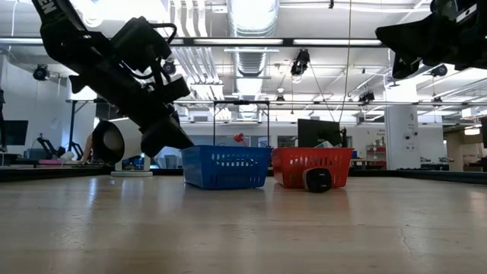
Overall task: Pick & Place Office items
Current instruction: Adjust the bottom light blue charger adapter
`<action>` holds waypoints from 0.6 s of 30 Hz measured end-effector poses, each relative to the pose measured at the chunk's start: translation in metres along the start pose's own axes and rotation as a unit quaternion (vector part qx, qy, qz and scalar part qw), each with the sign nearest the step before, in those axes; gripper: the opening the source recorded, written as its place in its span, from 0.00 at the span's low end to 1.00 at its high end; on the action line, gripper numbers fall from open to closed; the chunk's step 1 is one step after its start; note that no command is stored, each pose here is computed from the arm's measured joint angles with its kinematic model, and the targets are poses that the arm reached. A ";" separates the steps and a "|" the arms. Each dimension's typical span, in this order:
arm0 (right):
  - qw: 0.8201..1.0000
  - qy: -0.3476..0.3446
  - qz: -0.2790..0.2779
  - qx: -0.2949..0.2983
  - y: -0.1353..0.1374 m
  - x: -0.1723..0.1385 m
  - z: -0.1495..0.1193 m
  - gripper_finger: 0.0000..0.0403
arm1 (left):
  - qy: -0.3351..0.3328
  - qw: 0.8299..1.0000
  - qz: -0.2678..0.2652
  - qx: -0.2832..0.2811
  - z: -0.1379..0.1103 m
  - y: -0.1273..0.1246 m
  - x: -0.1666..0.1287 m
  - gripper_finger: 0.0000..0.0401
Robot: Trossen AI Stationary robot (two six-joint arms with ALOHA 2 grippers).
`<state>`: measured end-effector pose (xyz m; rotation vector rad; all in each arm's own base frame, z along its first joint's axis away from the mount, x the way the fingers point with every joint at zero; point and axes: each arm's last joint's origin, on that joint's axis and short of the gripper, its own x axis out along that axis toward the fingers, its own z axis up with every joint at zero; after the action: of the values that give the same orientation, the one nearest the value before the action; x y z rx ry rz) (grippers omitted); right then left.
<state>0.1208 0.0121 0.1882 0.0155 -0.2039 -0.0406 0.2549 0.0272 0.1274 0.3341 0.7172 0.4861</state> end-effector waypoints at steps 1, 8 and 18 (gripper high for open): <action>1.000 0.000 0.000 0.000 0.000 0.000 0.000 0.02 | 0.006 1.000 -0.001 0.003 -0.001 0.000 0.000 0.01; 1.000 0.000 0.000 0.000 0.000 0.000 0.000 0.02 | 0.043 0.997 0.059 0.008 -0.011 0.004 -0.003 0.01; 1.000 0.000 0.000 0.000 0.000 0.000 0.000 0.02 | 0.039 0.993 -0.107 0.015 -0.023 0.001 -0.019 0.01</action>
<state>0.1208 0.0121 0.1882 0.0151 -0.2035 -0.0410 0.2268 0.0206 0.1217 0.2645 0.8271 0.2871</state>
